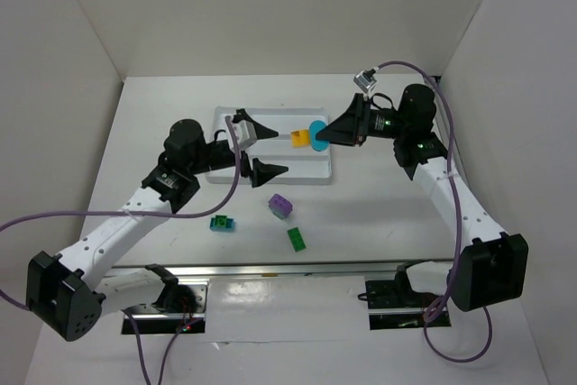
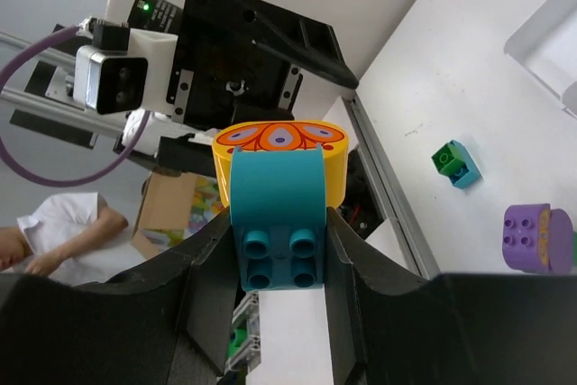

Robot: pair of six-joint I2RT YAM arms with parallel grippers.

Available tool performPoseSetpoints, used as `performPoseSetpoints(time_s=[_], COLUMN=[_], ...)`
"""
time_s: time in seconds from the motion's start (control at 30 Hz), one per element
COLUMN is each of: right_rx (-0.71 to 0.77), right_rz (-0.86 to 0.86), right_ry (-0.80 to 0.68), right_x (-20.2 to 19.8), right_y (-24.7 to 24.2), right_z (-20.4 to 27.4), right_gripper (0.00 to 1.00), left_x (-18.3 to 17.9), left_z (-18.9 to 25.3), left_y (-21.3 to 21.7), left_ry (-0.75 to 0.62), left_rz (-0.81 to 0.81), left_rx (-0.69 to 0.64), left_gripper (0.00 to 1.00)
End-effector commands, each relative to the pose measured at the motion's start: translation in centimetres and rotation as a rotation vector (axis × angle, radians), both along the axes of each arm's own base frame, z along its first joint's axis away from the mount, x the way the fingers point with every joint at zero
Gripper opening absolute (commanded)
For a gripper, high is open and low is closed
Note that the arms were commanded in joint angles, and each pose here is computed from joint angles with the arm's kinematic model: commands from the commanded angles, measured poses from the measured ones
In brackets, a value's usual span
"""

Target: Sort the legos into containers by color

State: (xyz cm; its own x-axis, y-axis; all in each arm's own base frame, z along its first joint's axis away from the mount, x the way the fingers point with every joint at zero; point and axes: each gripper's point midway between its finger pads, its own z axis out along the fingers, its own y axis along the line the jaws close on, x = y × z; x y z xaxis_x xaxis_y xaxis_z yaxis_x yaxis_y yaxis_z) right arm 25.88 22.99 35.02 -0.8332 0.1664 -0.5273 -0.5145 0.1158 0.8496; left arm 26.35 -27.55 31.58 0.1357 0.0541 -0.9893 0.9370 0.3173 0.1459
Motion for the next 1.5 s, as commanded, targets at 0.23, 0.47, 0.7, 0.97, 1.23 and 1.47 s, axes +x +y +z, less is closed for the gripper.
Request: performPoseSetpoints(time_s=[0.23,0.47,0.7,0.97,1.23,1.47], right_rx=[0.027,0.002,0.002,-0.001,-0.001,-0.046], right_rz=[0.066,0.064,0.084,0.085,0.085,0.041], right_ry=[-0.095,-0.078,-0.08,-0.073,-0.054,-0.017], right_x=[-1.6,-1.6,-2.1,-2.1,-2.1,-1.4], right_y=[0.2,0.4,0.9,0.9,0.9,0.5], right_z=[2.0,1.0,0.7,0.3,0.1,-1.9], right_gripper=[0.21,0.21,0.21,0.21,0.22,0.19], left_x=[-1.8,-0.3,0.8,0.3,0.1,1.5], left_z=[4.4,5.4,5.9,5.7,6.1,7.1], left_y=[-4.0,-4.0,-4.0,-4.8,-4.8,-4.3], left_ry=[-0.209,-0.229,-0.236,-0.236,-0.23,-0.227], left_rz=[-0.105,-0.042,0.002,-0.043,-0.046,0.035], left_rx=[-0.077,-0.107,-0.126,-0.12,-0.147,-0.152], left_gripper=[0.98,0.95,0.94,0.79,0.5,0.0])
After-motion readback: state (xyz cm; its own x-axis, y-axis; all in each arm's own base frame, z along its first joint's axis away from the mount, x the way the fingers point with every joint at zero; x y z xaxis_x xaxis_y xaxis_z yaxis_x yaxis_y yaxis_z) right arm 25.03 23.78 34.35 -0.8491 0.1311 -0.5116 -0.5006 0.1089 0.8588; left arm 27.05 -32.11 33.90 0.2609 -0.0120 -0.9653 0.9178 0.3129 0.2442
